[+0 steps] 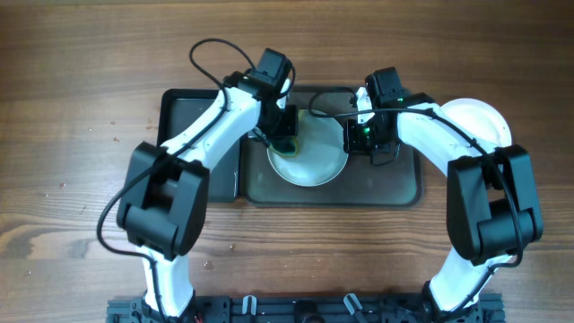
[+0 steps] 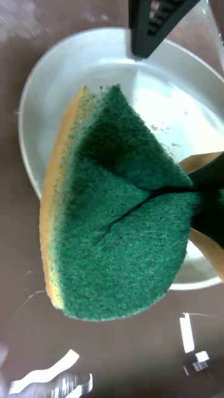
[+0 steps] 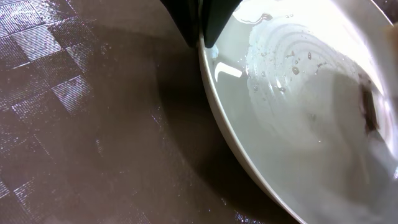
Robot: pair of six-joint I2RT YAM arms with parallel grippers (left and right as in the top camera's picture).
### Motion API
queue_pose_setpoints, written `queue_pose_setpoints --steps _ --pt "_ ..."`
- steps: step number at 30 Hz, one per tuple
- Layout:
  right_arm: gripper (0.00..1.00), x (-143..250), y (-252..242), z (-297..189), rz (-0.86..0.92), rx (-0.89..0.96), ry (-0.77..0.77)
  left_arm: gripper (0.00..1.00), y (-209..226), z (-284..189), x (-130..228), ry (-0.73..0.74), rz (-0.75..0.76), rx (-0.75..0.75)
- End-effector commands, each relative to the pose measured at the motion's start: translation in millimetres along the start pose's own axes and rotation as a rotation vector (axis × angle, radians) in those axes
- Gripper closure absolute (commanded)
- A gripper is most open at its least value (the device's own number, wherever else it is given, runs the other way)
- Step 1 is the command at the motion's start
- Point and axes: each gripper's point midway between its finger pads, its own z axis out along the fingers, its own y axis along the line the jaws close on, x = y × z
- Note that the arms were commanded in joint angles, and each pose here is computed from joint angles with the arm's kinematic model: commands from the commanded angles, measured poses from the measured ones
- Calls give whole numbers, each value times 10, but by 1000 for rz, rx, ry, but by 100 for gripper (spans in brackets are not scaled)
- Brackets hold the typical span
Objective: Clean dirty plates on tray and stack at the side
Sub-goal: 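Scrub the center plate with the sponge while the right gripper holds its rim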
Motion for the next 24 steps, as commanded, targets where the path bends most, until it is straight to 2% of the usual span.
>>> queue_pose_setpoints --steps 1,8,10,12,16,19,24 --pt "96 70 -3 85 7 0 27 96 -113 221 117 50 1 22" --pt "96 72 -4 87 8 0 28 96 26 586 199 101 -76 -32" --pt "96 71 -4 87 8 0 28 96 -128 657 325 172 -76 62" --pt "96 67 -3 87 7 0 26 96 -403 621 440 241 -14 228" --pt "96 65 -3 88 7 0 26 96 -650 493 487 285 7 389" --pt "96 65 -3 88 6 0 26 96 -676 383 419 261 11 408" --pt "96 65 -3 88 7 0 26 96 -763 -104 135 97 91 396"
